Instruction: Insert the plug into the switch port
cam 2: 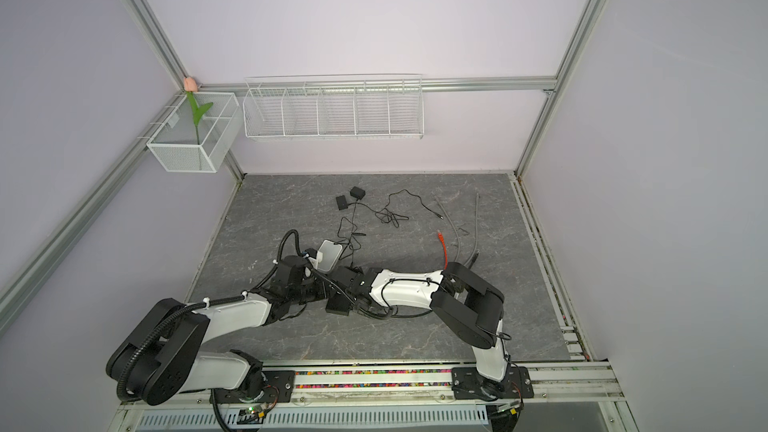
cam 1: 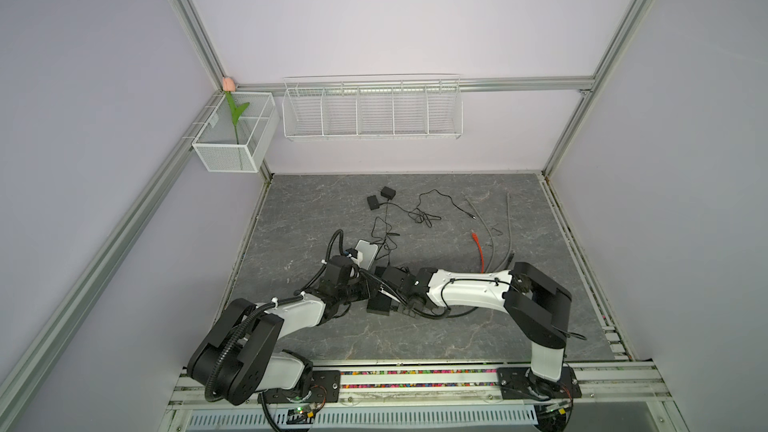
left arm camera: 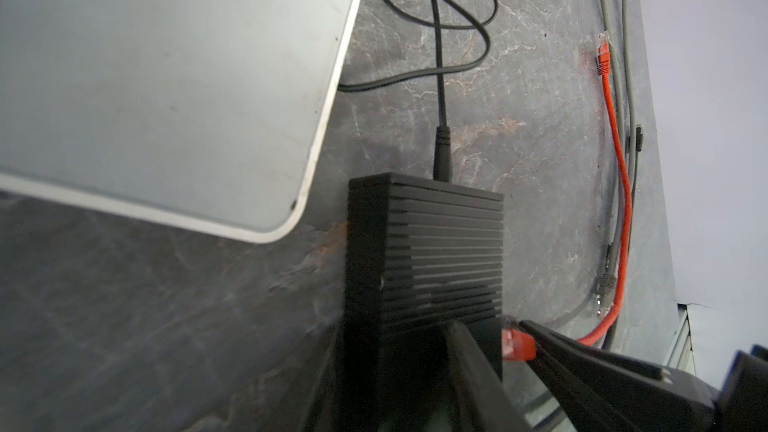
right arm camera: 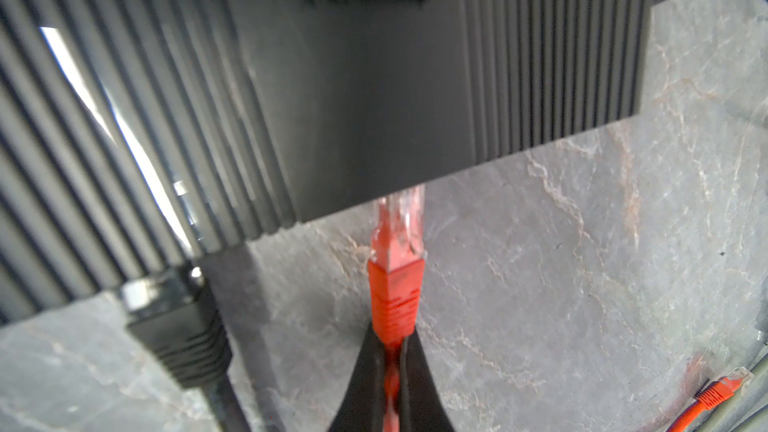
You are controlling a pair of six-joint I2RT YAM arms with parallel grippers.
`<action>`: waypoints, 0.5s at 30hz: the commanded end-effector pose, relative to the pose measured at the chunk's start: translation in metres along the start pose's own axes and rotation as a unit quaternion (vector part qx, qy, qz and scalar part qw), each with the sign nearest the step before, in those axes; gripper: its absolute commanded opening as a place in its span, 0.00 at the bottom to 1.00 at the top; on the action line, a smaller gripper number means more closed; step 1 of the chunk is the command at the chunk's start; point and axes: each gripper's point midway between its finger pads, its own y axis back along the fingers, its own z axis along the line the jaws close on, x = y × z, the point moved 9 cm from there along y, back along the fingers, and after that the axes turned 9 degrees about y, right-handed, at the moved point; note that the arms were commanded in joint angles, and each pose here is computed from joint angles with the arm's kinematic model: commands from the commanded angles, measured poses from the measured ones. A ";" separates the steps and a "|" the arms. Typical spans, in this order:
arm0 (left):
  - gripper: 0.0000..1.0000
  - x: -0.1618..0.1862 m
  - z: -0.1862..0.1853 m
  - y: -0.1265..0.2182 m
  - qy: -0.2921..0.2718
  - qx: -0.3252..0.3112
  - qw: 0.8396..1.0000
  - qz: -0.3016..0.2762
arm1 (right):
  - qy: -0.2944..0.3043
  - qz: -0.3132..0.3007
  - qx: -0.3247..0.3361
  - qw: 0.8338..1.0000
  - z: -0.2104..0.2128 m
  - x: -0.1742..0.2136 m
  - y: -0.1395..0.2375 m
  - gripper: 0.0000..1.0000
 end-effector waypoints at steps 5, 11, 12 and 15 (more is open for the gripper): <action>0.38 -0.004 -0.008 -0.005 -0.013 0.031 0.999 0.010 | 0.006 -0.035 0.032 0.999 -0.004 -0.014 0.006 0.06; 0.38 -0.004 -0.010 -0.009 -0.017 0.045 0.999 0.022 | 0.007 -0.054 0.049 0.997 -0.006 -0.018 0.012 0.06; 0.37 -0.004 -0.010 -0.010 -0.018 0.048 0.998 0.025 | 0.007 -0.058 0.051 0.997 -0.005 -0.019 0.012 0.07; 0.37 -0.004 -0.011 -0.012 -0.019 0.055 0.998 0.033 | 0.010 -0.077 0.058 0.995 -0.002 -0.023 0.014 0.07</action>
